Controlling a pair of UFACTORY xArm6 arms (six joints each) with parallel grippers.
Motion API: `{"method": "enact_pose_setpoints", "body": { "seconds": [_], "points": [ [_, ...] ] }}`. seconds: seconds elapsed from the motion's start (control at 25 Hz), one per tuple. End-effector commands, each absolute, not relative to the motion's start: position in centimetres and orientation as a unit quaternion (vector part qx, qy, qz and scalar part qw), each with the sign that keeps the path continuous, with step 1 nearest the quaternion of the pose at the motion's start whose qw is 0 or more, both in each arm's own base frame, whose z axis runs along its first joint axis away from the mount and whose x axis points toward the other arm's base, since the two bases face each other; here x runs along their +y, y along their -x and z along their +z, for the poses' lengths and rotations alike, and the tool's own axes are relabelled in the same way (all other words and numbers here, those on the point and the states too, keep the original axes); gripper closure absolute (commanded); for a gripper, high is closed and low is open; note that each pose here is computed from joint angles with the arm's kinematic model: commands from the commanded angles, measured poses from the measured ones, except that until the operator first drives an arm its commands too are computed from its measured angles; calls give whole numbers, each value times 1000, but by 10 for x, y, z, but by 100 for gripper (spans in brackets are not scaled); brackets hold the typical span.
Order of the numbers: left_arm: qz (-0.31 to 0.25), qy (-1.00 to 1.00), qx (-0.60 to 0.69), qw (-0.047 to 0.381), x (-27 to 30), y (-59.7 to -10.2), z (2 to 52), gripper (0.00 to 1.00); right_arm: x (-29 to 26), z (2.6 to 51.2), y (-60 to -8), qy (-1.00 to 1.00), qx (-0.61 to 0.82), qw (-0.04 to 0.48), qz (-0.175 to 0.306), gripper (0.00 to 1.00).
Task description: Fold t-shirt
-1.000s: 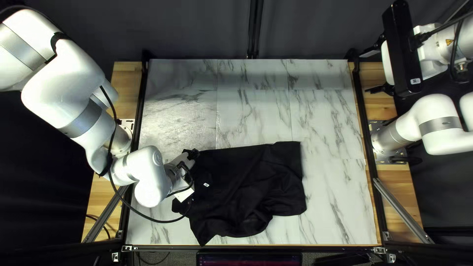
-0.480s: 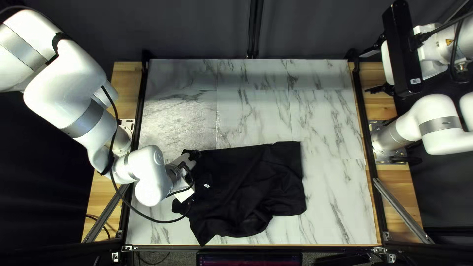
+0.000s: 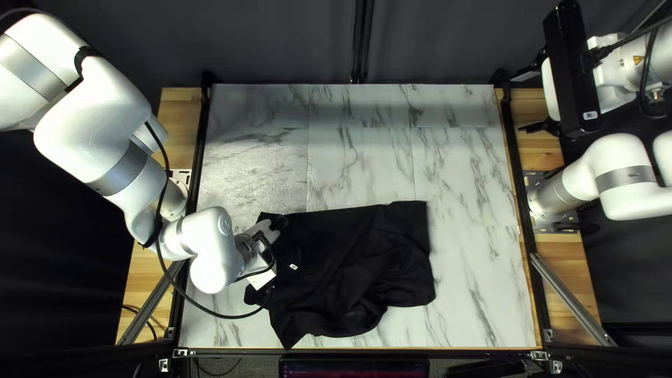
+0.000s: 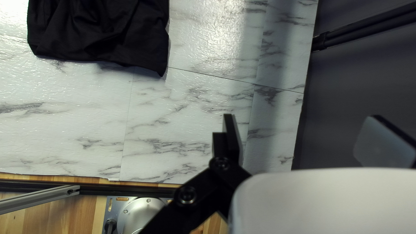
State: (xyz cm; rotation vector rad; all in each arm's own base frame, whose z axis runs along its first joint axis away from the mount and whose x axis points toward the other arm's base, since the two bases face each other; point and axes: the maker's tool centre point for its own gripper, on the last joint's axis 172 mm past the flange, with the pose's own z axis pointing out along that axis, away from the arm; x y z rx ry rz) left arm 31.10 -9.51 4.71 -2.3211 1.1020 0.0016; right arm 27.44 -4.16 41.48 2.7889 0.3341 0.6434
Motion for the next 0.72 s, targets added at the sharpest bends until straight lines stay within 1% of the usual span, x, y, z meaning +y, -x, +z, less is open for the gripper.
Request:
{"method": "enact_pose_setpoints", "body": {
  "seconds": [0.04,0.44,0.72],
  "points": [
    [3,868,409,282,-92,-307,45,0,-42,415,-274,-960,115,130,221,0],
    [-7,865,414,284,-98,-313,45,0,-42,415,-274,-960,115,130,221,0],
    [-29,860,423,284,-100,-324,51,0,-42,415,-274,-960,115,130,221,0]
  ]
}}
